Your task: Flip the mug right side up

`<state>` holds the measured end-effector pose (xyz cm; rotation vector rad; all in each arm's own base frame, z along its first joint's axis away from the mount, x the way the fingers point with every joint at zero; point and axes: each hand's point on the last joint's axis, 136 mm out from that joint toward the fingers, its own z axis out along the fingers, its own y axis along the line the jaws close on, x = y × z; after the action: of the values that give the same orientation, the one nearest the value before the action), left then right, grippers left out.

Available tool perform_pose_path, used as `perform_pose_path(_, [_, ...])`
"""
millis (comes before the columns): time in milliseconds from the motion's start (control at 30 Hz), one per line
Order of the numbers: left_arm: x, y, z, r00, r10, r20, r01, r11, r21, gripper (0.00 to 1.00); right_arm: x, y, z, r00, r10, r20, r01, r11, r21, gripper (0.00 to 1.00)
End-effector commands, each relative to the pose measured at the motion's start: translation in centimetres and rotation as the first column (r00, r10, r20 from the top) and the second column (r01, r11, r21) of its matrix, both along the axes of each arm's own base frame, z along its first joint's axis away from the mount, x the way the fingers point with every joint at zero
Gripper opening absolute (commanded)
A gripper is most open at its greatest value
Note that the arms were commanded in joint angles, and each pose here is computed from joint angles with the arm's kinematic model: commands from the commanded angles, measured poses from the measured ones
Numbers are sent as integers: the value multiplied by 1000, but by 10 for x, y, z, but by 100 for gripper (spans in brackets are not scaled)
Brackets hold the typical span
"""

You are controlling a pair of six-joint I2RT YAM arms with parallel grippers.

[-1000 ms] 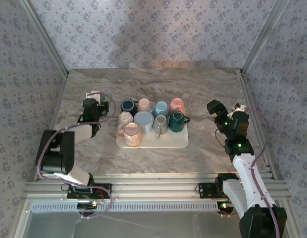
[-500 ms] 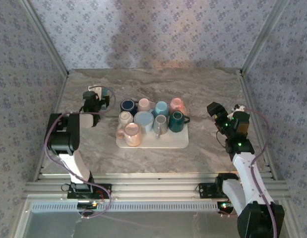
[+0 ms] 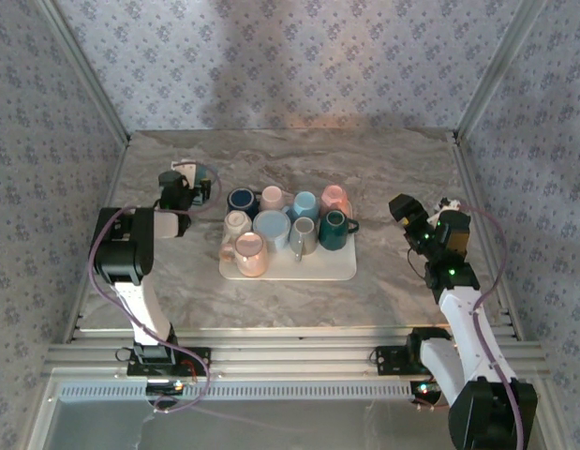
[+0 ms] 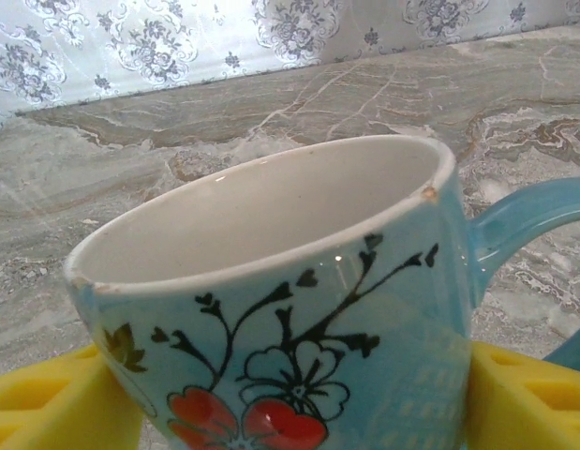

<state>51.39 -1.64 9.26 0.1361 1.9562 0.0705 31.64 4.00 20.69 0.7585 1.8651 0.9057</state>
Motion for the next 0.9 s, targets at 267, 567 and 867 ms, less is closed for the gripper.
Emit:
perform_pose_path(267, [0,1,23,996,-16,89,15,1000,13,93,4,-2,1,1000,-11,17,10,1000,27,90])
perform_pose_path(567, [-2,0,24,997,-19,75,19,1000,9,89,7,-4,14,998,-28,56,26,999,39,90])
perform_pose_path(867, [-10,-15,62,982,-188,17,185,976,119,97,1,-1,9,1000,6,-11,-6,1000,-12,91])
